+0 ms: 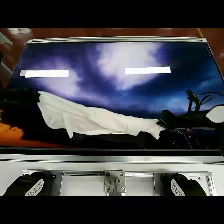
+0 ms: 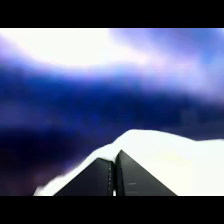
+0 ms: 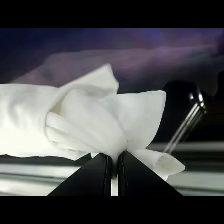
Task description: Fold the shirts.
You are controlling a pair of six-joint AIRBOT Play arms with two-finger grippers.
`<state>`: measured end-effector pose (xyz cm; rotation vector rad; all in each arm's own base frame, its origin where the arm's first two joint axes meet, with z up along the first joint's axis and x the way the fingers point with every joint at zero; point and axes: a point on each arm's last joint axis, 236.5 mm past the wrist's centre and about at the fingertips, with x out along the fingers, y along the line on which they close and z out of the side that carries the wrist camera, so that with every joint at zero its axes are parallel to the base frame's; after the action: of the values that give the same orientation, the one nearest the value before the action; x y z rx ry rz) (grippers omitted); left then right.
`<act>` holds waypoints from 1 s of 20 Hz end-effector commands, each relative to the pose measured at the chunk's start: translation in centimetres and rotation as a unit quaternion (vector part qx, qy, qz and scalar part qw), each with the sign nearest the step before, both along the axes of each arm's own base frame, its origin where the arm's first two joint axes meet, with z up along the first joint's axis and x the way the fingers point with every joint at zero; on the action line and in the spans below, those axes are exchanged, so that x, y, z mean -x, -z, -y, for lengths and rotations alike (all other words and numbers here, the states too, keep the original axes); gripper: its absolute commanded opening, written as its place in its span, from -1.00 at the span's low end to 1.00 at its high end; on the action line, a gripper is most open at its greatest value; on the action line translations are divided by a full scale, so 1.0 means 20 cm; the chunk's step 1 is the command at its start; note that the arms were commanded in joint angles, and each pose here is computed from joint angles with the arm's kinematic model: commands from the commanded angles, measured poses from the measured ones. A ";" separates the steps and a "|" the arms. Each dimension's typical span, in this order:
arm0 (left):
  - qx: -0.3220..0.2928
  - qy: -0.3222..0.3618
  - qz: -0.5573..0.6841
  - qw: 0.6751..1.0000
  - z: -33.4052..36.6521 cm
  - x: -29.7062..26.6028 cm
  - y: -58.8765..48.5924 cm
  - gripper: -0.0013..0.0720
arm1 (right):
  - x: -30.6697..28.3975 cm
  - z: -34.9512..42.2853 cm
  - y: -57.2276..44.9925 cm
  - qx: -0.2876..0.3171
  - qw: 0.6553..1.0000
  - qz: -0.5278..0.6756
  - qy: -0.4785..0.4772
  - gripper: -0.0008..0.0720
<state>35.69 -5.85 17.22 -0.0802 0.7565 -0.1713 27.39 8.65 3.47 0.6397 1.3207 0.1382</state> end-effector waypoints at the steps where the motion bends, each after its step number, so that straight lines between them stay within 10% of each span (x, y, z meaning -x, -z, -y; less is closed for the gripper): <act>1: 0.119 -0.040 0.084 0.988 0.11 -0.35 -0.07 -0.87 | -0.23 -0.02 0.16 -0.032 0.998 0.005 0.045 -0.81; 7: 0.191 -0.072 -0.099 0.974 0.26 -0.53 0.66 -0.83 | -0.44 -0.07 0.28 -0.097 0.988 -0.002 0.118 -0.81; 10: 0.211 -0.069 -0.184 0.958 0.33 -0.44 0.86 0.92 | -0.43 -0.08 0.28 -0.098 0.989 -0.006 0.112 -0.81; 20: 0.200 0.046 -0.360 0.910 0.61 0.16 0.99 0.98 | -0.38 -0.07 0.31 -0.076 0.995 -0.004 0.070 -0.81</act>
<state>36.90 -15.17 -0.58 -0.5048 1.3228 -0.3312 35.42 10.19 -2.39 0.8937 1.2608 0.1134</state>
